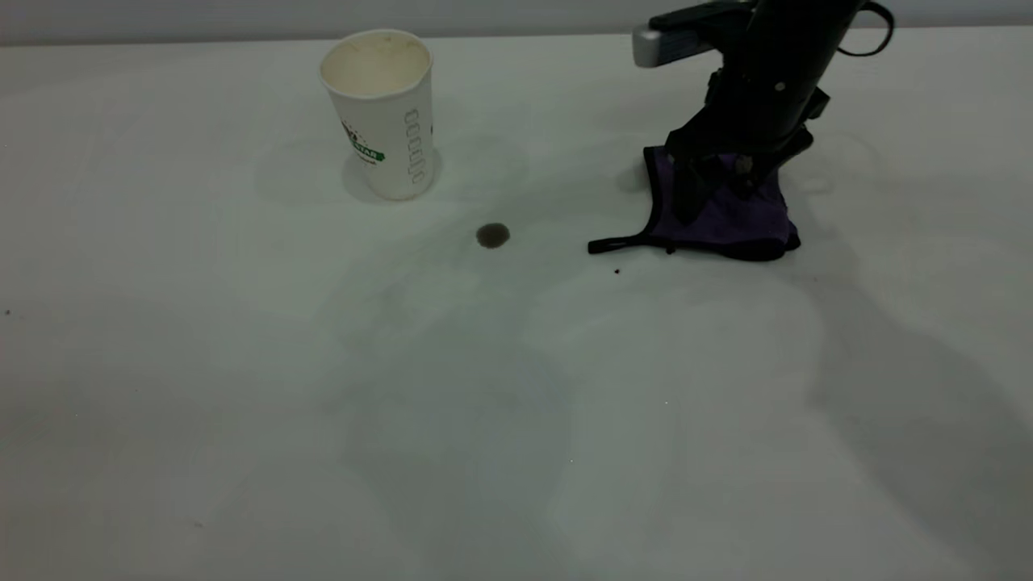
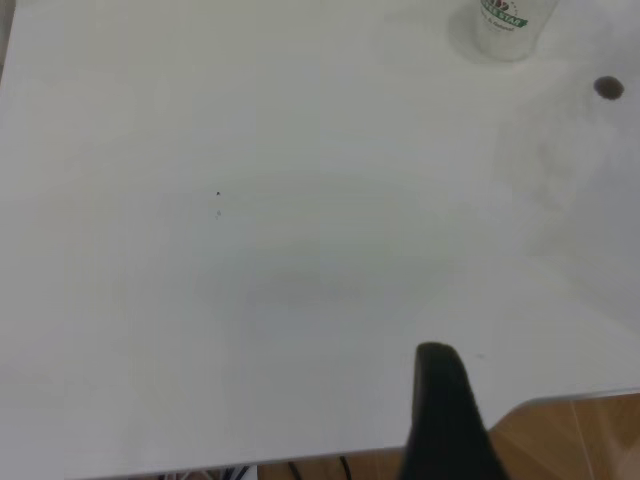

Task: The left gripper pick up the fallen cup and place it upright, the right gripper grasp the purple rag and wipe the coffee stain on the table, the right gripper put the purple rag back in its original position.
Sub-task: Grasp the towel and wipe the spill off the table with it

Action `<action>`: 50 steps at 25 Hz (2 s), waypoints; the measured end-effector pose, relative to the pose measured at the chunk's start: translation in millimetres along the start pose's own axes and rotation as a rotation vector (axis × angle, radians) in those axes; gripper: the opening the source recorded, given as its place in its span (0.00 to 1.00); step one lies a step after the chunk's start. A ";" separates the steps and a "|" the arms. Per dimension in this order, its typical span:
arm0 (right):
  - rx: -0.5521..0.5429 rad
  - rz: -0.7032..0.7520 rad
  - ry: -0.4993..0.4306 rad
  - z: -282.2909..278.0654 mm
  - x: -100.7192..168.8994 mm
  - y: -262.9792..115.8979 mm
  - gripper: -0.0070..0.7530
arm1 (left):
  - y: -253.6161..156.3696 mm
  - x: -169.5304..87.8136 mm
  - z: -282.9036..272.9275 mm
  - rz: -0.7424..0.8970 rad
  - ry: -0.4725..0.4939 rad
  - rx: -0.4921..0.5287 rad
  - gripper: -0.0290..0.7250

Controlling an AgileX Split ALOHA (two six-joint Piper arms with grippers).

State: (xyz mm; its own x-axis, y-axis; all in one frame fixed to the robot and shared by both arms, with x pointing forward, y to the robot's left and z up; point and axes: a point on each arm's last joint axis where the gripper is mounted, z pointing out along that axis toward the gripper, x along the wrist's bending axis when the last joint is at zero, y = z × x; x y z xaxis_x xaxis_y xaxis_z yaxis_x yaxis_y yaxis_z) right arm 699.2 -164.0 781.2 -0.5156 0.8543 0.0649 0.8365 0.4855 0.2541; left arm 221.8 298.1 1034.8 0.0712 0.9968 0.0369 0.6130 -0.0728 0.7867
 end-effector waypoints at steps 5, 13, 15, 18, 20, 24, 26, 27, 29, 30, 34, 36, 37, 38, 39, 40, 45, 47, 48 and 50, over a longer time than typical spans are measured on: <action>-0.001 0.024 -0.051 4.9 -13.0 4.4 0.82 | 0.0 0.0 0.0 0.000 0.000 0.000 0.76; -0.006 0.087 -0.028 11.9 -14.7 3.4 0.31 | 0.0 0.0 0.0 0.000 0.000 0.000 0.76; -0.020 0.119 0.012 13.5 -9.7 4.9 0.15 | 0.0 0.0 0.0 0.000 0.000 0.000 0.76; -0.064 0.107 0.068 17.2 11.3 12.8 0.13 | 0.0 0.0 0.0 0.000 0.000 0.000 0.76; -0.088 0.086 0.105 21.4 32.7 18.2 0.13 | 0.0 0.0 0.0 0.000 0.000 0.000 0.76; -0.123 0.030 0.175 28.6 86.6 27.2 0.13 | 0.0 0.0 0.0 0.000 0.000 0.000 0.76; -0.141 -0.010 0.200 31.5 116.5 31.9 0.13 | 0.0 0.0 0.0 0.000 0.000 0.000 0.76; -0.146 -0.033 0.208 32.9 128.4 33.1 0.13 | 0.0 0.0 0.0 0.000 0.000 0.000 0.76; -0.152 -0.079 0.228 33.5 155.5 35.6 0.13 | 0.0 0.0 0.0 0.000 0.000 0.000 0.76; -0.152 -0.101 0.237 33.5 167.5 36.1 0.13 | 0.0 0.0 0.0 0.000 0.000 0.000 0.76; -0.133 -0.158 0.276 32.0 202.2 33.8 0.13 | 0.0 0.0 0.0 0.000 0.000 0.000 0.76; -0.128 -0.179 0.283 33.1 213.7 31.2 0.13 | 0.0 0.0 0.0 0.000 0.000 0.000 0.76; -0.130 -0.184 0.283 34.0 216.9 30.5 0.13 | 0.0 0.0 0.0 0.000 0.000 0.000 0.76; -0.137 -0.184 0.280 34.6 218.3 30.7 0.13 | 0.0 0.0 0.0 0.000 0.000 0.000 0.76; -0.146 -0.177 0.275 34.6 217.9 31.7 0.13 | 0.0 0.0 0.0 0.000 0.000 0.000 0.76; -0.159 -0.166 0.269 34.6 217.4 33.0 0.13 | 0.0 0.0 0.0 0.000 0.000 0.000 0.76; -0.203 -0.096 0.230 34.0 190.0 41.0 0.13 | 0.0 0.0 0.0 0.000 0.000 0.000 0.76; -0.181 -0.051 0.222 33.4 167.2 41.5 0.13 | 0.0 0.0 0.0 0.000 0.000 0.000 0.76; -0.167 -0.028 0.216 33.1 154.2 41.1 0.13 | 0.0 0.0 0.0 0.000 0.000 0.000 0.76; -0.126 0.020 0.204 32.3 129.3 38.2 0.13 | 0.0 0.0 0.0 0.000 0.000 0.000 0.76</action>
State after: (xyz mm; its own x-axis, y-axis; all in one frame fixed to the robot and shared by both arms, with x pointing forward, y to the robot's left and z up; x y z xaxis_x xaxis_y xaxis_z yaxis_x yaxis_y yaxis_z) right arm 670.5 -29.0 768.1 -0.5371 0.8021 0.2612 0.8234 0.4313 0.3688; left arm 221.8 298.1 1034.8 0.0712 0.9968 0.0369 0.6130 -0.0728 0.7867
